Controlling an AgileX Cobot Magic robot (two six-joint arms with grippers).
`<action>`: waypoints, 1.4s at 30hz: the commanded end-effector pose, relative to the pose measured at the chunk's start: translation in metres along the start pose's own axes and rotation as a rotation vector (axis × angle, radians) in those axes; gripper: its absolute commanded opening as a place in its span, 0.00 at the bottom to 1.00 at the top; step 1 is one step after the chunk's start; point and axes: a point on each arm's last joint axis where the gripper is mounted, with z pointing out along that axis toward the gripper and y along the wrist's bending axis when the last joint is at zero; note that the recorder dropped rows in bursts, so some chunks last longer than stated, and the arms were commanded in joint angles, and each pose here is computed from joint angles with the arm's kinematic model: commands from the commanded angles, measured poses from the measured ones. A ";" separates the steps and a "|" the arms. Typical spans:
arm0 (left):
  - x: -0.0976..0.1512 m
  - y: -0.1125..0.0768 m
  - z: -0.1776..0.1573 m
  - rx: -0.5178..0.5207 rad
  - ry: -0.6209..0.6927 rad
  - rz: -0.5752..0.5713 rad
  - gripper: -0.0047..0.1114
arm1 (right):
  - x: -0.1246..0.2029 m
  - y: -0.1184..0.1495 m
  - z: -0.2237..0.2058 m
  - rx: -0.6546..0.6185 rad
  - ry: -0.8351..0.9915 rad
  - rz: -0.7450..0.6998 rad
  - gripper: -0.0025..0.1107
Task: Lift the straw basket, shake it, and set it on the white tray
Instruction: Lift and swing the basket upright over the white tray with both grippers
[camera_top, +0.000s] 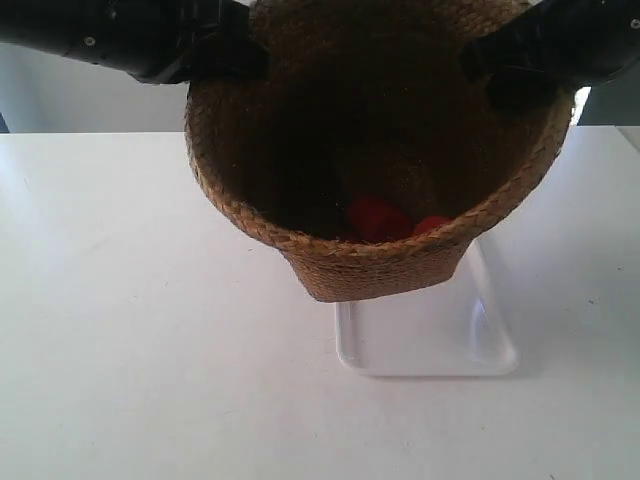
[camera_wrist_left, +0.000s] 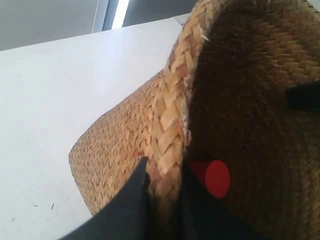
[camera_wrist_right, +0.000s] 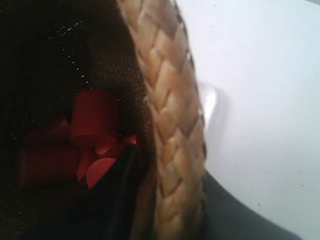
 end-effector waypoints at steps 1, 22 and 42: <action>-0.004 -0.008 0.001 0.041 0.002 -0.019 0.04 | -0.003 -0.004 -0.002 0.014 -0.017 -0.017 0.02; -0.009 0.014 0.054 0.086 0.092 -0.057 0.04 | 0.016 -0.055 0.022 0.200 0.209 0.046 0.02; -0.003 0.032 0.084 0.058 0.116 -0.075 0.04 | 0.031 -0.066 0.043 0.233 0.259 0.094 0.02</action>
